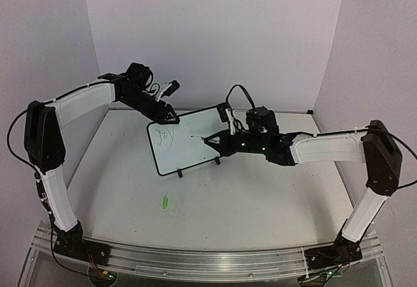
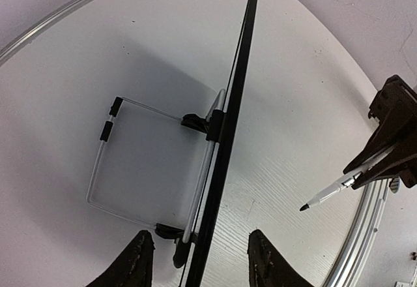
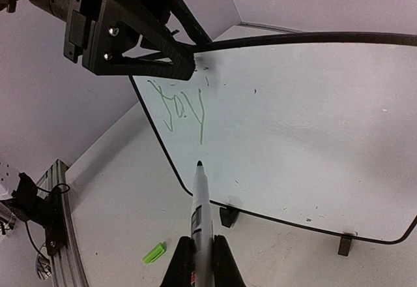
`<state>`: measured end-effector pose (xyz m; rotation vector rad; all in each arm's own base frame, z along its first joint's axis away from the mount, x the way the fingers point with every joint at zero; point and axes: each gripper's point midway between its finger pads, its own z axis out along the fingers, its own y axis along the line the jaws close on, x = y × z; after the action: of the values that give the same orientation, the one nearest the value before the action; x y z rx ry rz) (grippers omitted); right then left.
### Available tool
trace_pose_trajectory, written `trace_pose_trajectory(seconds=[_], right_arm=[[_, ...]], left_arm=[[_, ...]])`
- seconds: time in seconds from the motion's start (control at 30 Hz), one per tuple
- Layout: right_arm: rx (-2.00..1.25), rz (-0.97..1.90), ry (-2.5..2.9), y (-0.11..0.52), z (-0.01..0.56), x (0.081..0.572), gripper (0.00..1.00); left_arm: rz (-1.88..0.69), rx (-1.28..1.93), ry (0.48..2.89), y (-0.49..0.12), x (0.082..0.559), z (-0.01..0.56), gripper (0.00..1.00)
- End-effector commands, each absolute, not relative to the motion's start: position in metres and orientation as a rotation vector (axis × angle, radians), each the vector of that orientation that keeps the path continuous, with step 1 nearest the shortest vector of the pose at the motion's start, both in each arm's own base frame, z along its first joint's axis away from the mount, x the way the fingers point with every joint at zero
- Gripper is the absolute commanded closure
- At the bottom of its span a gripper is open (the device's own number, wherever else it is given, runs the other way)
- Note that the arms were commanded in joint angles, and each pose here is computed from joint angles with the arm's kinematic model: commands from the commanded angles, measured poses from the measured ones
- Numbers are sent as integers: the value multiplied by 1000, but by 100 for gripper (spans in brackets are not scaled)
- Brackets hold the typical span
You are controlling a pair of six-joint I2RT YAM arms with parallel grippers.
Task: Write a sentence on the whiteboard
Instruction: Hold the whiteboard at the center of the board, then write a sentence on the whiteboard.
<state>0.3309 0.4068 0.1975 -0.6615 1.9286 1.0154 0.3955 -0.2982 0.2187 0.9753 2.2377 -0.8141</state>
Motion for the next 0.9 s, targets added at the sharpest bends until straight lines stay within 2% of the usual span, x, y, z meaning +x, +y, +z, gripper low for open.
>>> trace_pose_trajectory(seconds=[0.0, 0.33, 0.5, 0.7, 0.87], right_arm=[[-676, 1040, 1866, 417, 211, 346, 100], [-682, 1078, 1841, 431, 215, 359, 100], [-689, 1085, 1827, 435, 219, 361, 100], [-657, 1060, 1836, 434, 217, 371, 100], [-654, 1062, 1849, 435, 212, 373, 100]], left_arm=[[-826, 1047, 2173, -305, 393, 232, 64], [-873, 1191, 2082, -309, 376, 230, 81], [-891, 1205, 2068, -311, 375, 230, 85], [-898, 1225, 2063, -312, 374, 227, 99], [-899, 1246, 2055, -312, 372, 225, 100]])
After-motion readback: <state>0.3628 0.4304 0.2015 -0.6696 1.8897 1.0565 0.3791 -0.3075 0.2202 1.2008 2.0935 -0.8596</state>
